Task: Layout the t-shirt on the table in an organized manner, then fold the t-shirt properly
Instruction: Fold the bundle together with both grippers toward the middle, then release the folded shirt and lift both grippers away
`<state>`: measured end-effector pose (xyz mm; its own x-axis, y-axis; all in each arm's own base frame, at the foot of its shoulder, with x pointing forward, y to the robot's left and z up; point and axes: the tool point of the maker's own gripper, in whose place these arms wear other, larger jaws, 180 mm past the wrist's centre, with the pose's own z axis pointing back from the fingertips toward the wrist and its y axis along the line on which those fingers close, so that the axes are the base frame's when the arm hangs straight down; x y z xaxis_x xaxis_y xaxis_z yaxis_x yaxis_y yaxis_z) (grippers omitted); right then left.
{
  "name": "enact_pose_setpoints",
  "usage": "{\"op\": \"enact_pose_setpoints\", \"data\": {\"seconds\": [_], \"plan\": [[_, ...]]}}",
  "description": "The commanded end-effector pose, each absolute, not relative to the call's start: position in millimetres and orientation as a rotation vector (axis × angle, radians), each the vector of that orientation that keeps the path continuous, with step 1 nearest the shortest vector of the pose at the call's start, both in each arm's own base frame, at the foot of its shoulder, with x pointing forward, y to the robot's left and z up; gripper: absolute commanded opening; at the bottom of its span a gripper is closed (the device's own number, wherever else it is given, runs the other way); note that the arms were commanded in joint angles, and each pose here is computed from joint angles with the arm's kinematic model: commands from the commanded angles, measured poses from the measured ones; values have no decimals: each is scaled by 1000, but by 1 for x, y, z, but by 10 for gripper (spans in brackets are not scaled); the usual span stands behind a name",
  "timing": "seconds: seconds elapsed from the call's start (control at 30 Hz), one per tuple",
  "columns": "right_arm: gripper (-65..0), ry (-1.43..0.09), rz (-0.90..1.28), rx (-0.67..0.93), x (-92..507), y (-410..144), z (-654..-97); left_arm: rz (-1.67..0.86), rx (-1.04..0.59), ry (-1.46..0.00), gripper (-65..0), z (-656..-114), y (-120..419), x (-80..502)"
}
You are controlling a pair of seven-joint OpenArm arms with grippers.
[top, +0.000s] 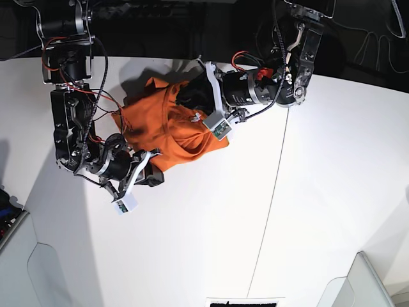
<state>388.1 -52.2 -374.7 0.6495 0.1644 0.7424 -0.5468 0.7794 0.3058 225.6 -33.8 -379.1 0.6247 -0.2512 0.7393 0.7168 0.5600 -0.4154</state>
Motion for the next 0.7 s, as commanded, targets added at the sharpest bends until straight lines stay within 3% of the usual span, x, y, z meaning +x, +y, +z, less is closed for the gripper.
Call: {"op": "enact_pose_setpoints", "data": {"seconds": [0.0,0.27,0.67], "plan": [[-650,-811,434,560,396,-52,-361,-637,-777,-711,-515,-372,-31,230],[-650,-705,401,619,356,-50,-392,-723,-588,-808,-515,-377,4,259],[-650,-727,375,752,296,-25,-379,-760,-496,-847,-515,-379,14,349]]}}
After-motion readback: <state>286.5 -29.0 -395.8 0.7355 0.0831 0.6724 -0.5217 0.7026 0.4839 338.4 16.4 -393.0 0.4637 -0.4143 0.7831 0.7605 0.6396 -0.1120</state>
